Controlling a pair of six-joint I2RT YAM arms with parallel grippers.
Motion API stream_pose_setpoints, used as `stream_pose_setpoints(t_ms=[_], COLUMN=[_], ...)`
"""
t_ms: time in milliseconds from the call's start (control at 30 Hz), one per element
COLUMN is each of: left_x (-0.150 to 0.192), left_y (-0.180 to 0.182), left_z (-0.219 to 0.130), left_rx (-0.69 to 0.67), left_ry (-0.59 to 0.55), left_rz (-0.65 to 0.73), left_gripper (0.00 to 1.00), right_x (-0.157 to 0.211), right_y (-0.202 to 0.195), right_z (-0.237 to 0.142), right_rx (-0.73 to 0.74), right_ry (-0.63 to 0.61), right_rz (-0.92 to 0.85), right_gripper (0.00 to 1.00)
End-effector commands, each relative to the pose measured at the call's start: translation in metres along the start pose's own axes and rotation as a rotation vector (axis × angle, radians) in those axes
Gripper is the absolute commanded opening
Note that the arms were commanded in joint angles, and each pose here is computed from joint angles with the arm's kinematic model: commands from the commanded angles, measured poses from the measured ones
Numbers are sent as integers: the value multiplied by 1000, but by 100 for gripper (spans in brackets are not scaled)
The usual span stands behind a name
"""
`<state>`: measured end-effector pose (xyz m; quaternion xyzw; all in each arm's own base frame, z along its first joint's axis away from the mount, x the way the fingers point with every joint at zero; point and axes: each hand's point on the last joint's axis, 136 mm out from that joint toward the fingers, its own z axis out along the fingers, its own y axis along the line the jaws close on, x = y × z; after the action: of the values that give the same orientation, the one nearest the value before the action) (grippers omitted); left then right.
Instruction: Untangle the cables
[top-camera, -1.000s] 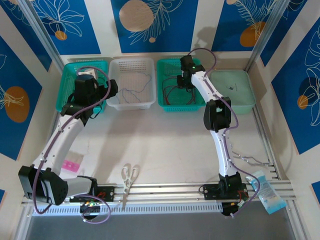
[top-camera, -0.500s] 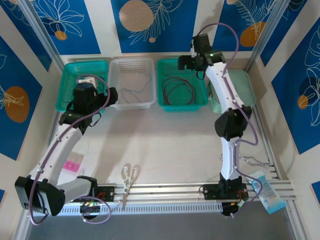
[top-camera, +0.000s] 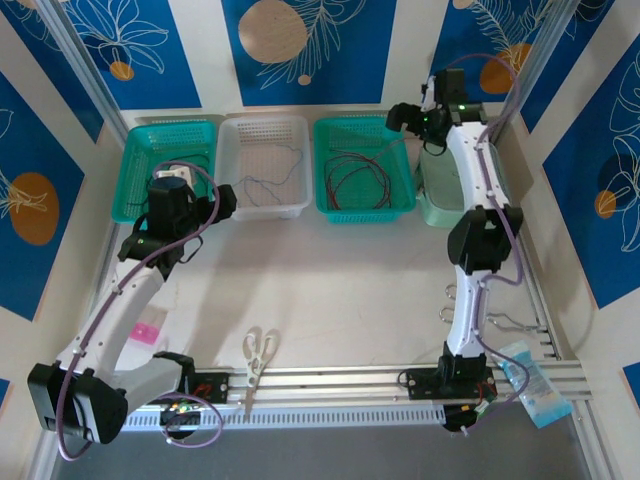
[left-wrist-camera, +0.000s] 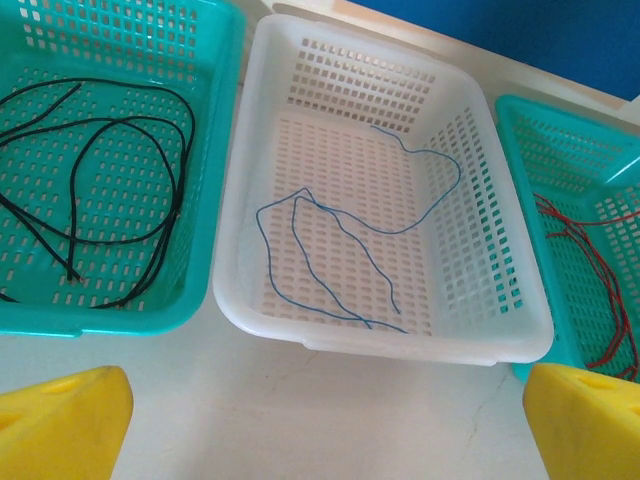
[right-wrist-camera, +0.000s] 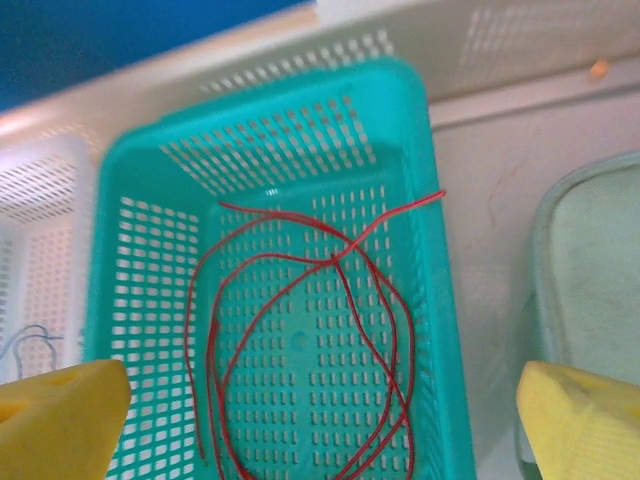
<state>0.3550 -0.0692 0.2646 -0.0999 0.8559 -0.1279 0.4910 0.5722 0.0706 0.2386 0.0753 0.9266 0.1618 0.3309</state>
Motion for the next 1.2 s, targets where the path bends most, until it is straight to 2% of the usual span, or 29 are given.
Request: stream_pose_setpoints(t_ms=[0, 233, 600, 800, 1167], left_x=[-1, 4, 19, 26, 26], left_y=[-8, -9, -8, -9, -14], left_z=[2, 8, 18, 23, 25], left_rx=[34, 45, 59, 68, 86], left_ry=[-9, 9, 39, 65, 70], left_rz=[-13, -26, -58, -71, -64], left_gripper=[99, 99, 99, 99, 99], right_x=[21, 24, 17, 36, 82], right_y=[28, 49, 64, 53, 47], right_z=[20, 67, 150, 179, 187], right_rx=[-48, -14, -21, -10, 0], right_ry=[89, 55, -95, -50, 120], right_rz=[1, -95, -68, 24, 137], right_gripper=[99, 99, 100, 99, 98])
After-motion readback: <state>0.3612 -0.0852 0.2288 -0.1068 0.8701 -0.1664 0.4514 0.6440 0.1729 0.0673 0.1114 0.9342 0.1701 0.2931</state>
